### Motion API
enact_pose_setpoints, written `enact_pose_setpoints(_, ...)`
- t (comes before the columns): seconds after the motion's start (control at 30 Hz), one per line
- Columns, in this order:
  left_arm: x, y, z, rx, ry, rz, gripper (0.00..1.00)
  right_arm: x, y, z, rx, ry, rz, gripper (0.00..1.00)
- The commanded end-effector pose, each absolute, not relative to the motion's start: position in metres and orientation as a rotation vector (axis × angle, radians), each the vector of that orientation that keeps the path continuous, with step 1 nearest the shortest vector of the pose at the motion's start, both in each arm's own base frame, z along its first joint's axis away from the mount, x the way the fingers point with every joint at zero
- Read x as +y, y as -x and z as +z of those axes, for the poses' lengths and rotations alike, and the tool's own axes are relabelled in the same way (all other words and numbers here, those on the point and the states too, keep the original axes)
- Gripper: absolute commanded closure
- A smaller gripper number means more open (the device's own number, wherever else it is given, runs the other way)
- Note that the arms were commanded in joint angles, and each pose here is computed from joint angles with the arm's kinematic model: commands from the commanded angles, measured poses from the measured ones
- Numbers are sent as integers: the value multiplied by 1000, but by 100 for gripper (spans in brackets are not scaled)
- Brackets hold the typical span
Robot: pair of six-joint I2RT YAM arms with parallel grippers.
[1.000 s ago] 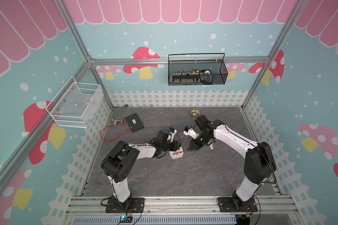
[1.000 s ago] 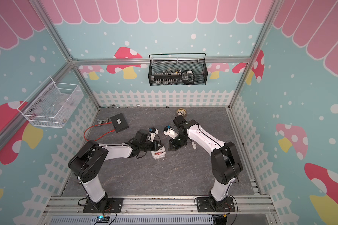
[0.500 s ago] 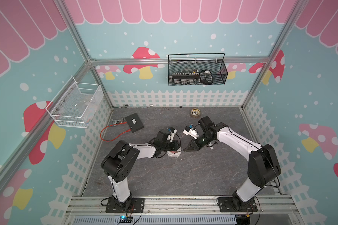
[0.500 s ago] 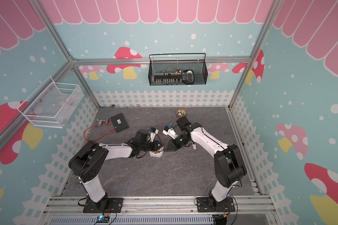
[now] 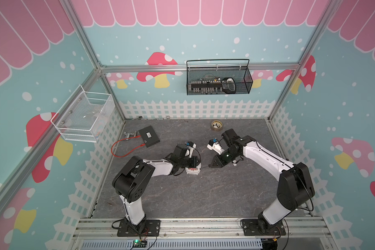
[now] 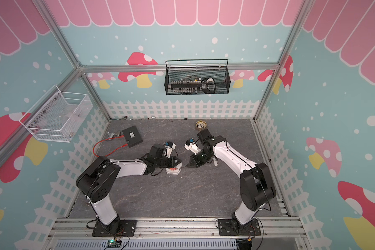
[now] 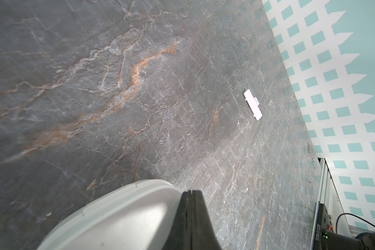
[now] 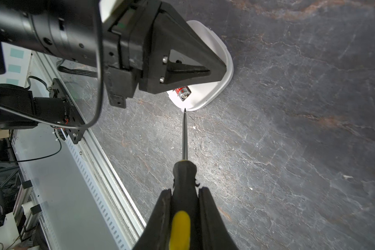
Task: Remove the battery from the alarm
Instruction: Release the battery from the alarm.
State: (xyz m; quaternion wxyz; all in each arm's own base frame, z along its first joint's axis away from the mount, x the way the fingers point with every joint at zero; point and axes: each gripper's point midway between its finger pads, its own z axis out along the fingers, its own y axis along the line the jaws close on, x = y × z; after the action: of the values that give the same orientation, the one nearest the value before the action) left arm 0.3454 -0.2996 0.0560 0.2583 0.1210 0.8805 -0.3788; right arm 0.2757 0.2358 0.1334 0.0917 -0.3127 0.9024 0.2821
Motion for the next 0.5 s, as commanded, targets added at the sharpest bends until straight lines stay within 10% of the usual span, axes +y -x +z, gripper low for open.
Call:
enact_pose_setpoints(0.0,-246,-283,-44,2822,-228,-775,100,233,-284,132,2707,889,799,100)
enact_pose_setpoints(0.47,-246,-283,-44,2825,-229,-776,100,247,-298,139,2662,875,859,100)
